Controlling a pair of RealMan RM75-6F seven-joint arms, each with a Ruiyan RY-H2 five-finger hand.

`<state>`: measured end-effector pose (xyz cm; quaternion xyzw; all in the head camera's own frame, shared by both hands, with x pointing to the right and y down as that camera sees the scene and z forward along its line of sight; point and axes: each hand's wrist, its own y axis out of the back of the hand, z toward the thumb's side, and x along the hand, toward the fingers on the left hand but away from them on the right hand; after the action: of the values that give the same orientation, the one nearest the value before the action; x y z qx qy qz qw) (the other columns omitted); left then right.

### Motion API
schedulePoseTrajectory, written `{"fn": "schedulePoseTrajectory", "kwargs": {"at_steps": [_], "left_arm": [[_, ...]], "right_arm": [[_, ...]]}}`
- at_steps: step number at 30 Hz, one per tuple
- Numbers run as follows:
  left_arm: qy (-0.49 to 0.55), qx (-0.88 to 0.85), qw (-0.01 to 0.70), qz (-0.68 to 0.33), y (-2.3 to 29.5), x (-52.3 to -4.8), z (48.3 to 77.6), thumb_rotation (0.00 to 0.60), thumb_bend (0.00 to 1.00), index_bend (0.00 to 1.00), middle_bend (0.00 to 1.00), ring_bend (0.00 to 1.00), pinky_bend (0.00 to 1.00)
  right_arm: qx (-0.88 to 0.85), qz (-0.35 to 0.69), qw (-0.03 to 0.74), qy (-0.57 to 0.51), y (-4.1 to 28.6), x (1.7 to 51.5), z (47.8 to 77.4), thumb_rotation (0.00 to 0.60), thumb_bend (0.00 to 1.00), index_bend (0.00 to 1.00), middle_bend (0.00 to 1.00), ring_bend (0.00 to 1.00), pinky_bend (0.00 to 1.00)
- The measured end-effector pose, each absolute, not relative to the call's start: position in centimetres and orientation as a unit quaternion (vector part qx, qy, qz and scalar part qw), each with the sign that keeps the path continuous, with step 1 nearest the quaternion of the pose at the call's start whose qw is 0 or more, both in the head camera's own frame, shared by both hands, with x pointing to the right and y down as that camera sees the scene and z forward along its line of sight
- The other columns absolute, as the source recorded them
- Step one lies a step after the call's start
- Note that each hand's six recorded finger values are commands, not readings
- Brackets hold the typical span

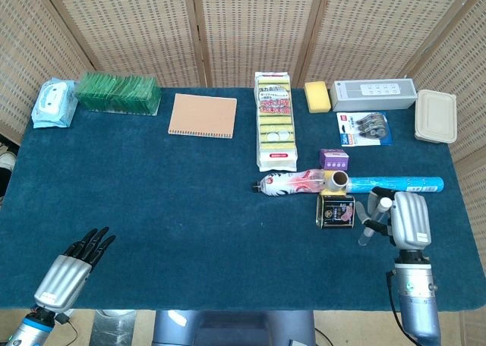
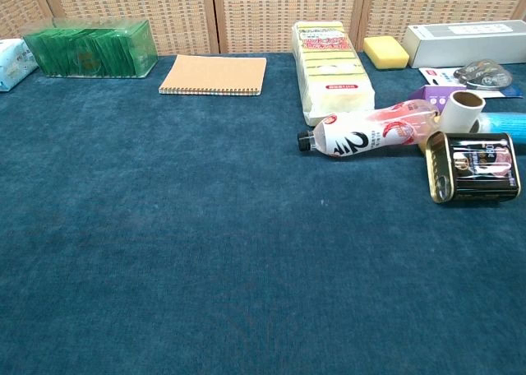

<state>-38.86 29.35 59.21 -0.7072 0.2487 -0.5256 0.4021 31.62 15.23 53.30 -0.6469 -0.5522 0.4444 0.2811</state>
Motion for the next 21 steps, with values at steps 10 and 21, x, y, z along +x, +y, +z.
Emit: {"fn": "schedulePoseTrajectory", "kwargs": {"at_steps": [10,21], "left_arm": [[0.244,-0.712,0.402,-0.521,29.6,-38.7,59.2,0.600,0.21,0.03,0.02,0.04,0.26],[0.248,-0.715,0.400,-0.517,29.6,-38.7,59.0,0.600,0.21,0.03,0.02,0.04,0.26]], "right_arm": [[-0.670,0.381,0.346,-0.536,15.0,29.0,50.8,0.600,0.39,0.79,1.00,1.00,1.00],[-0.663,0.378,0.371,-0.529,15.8,28.6,50.7,0.600,0.39,0.80,1.00,1.00,1.00]]}}
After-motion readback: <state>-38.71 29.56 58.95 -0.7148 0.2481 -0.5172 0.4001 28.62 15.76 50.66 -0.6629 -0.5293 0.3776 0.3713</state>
